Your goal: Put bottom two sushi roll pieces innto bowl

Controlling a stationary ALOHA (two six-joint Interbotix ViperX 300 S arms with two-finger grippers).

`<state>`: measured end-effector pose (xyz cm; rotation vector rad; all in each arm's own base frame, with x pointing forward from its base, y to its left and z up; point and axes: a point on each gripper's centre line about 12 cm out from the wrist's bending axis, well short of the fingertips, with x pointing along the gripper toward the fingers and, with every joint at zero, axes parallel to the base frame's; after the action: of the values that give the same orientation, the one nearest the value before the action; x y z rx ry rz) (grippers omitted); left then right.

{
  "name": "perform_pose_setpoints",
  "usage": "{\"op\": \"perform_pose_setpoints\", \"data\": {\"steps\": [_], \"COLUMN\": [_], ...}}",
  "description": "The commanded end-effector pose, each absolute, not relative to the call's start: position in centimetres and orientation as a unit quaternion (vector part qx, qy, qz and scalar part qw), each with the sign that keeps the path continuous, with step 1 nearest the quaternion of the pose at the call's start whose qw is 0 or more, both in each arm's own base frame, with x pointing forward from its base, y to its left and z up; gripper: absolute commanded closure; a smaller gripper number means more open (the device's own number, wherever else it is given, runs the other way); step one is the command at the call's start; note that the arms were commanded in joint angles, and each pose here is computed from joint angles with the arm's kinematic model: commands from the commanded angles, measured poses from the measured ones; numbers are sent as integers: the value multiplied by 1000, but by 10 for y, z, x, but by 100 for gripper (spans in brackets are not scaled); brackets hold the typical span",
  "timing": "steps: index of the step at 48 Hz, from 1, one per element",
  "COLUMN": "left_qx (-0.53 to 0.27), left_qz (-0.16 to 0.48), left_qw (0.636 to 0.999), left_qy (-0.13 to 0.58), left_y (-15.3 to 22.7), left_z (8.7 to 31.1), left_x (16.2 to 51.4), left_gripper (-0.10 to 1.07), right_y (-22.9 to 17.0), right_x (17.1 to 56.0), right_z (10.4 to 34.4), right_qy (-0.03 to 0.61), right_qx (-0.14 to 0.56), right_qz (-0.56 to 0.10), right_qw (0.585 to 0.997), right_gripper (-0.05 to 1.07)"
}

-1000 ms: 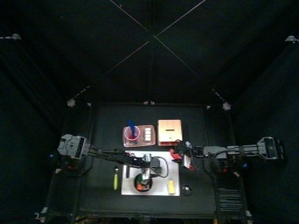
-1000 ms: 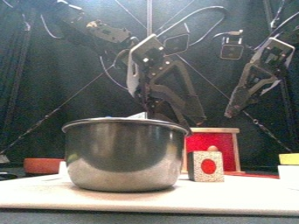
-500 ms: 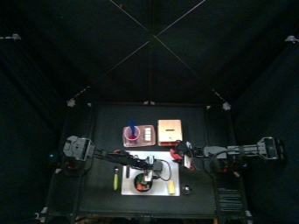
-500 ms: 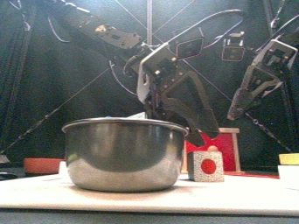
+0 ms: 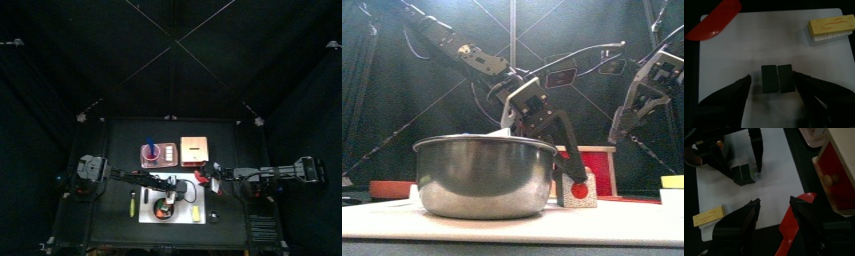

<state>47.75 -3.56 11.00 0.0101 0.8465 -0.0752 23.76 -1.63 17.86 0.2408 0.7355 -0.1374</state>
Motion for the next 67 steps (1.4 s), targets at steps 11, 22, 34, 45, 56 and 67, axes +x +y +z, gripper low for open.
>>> {"op": "perform_pose_setpoints", "data": {"steps": [11,22,34,45,56,67], "left_qx": [13,34,22,16,12,-1], "left_qz": [-38,-39,-34,-30,-23,10], "left_qw": [923,934,937,934,938,936], "left_qy": [382,354,347,356,347,353], "left_y": [-34,-29,-23,-18,-11,9], "left_z": [137,176,203,205,208,194], "left_x": [485,470,418,360,311,267], "left_gripper": [23,23,24,24,24,24], "right_y": [-17,-17,-17,-17,-16,-16], "right_x": [240,240,240,241,241,241], "right_z": [185,186,186,187,186,186], "right_qy": [345,344,346,345,346,347], "right_qx": [119,120,120,122,123,124], "right_qz": [-67,-68,-68,-69,-66,-66], "right_qw": [929,929,928,928,928,927], "right_gripper": [17,17,17,17,17,17]}}
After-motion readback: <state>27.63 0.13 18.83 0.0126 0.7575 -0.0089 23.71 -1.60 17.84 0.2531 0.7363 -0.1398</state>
